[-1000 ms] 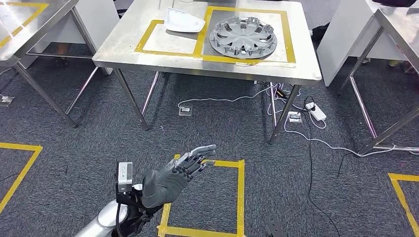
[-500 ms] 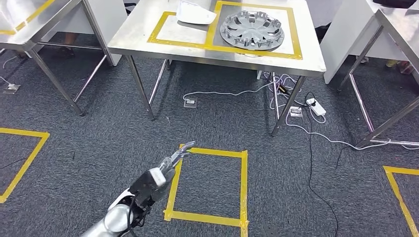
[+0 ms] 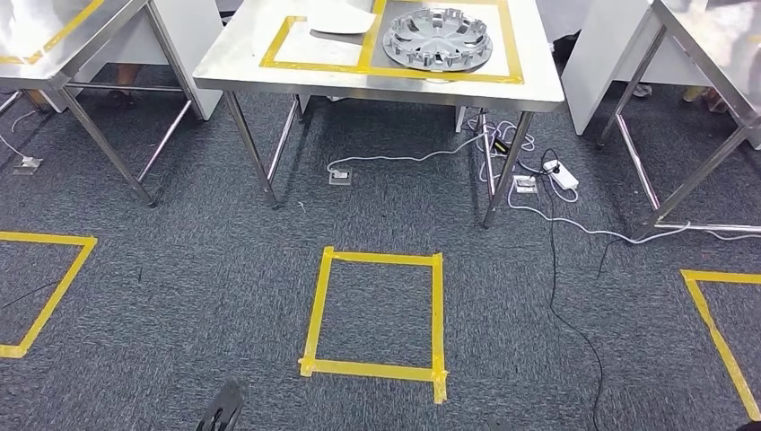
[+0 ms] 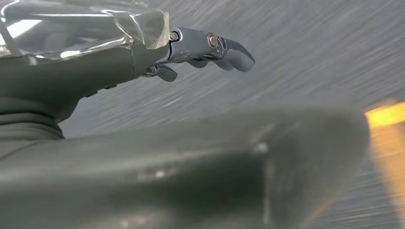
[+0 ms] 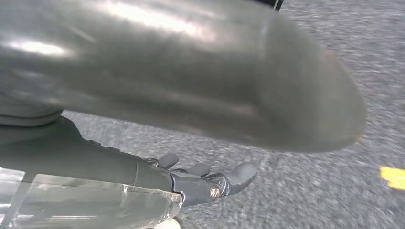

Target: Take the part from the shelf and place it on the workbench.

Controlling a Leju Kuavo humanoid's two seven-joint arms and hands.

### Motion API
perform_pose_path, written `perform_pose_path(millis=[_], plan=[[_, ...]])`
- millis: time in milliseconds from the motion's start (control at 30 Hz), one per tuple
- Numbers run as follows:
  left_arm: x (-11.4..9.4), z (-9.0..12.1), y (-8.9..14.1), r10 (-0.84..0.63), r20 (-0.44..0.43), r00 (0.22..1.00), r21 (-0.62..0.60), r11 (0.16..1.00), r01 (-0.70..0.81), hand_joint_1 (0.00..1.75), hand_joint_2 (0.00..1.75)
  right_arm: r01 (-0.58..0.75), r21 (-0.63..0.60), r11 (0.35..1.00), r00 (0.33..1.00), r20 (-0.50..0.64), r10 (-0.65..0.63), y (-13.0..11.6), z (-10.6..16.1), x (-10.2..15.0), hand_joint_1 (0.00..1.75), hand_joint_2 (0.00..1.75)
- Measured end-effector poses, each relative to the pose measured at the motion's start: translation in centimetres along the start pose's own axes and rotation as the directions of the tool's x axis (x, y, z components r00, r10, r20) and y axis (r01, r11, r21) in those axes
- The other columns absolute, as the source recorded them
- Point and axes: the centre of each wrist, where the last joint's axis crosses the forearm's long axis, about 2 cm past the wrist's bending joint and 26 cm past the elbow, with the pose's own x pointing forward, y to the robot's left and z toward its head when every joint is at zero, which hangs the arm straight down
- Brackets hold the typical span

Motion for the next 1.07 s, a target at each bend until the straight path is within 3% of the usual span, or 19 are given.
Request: perform_pose_path(millis=[67,167,433,567,633,767,1067], plan=[[-2.3,0.4,-0.3,-0.002,-0.087,0.996,-0.039,0.999,-0.002,0.00,0.00,-0.006,0.008,1.000,1.000,-0.008,0.006,0.0,0.0,0.0,0.00,0.00],[-4.1,0.8,-0.6,-0.008,-0.173,0.985,-0.073,0.997,-0.004,0.00,0.00,-0.014,0.014,1.000,1.000,-0.015,0.015,0.0,0.0,0.0,0.00,0.00],[-4.7,0.7,0.3,-0.032,-0.244,0.969,-0.173,0.985,-0.011,0.00,0.00,-0.026,0.010,1.000,0.999,-0.021,0.026,0.1,-0.1,0.8,0.00,0.00],[-4.7,0.5,1.3,-0.034,-0.247,0.968,-0.194,0.981,-0.015,0.00,1.75,-0.024,0.013,1.000,0.999,-0.029,0.025,0.3,-0.1,0.9,0.00,0.00],[-4.8,0.5,1.6,-0.029,-0.248,0.968,-0.202,0.979,-0.022,0.00,1.75,-0.025,0.014,1.000,0.999,-0.037,0.026,0.3,-0.1,0.9,0.00,0.00],[-5.0,0.5,1.8,-0.018,-0.247,0.969,-0.213,0.976,-0.036,0.00,1.75,-0.030,0.015,0.999,0.998,-0.050,0.031,0.3,-0.1,1.0,0.00,1.75],[-6.3,0.8,2.4,-0.023,-0.277,0.961,-0.172,0.985,-0.026,0.00,1.75,-0.028,0.034,0.999,0.998,-0.062,0.030,0.7,0.0,0.7,0.00,1.75]])
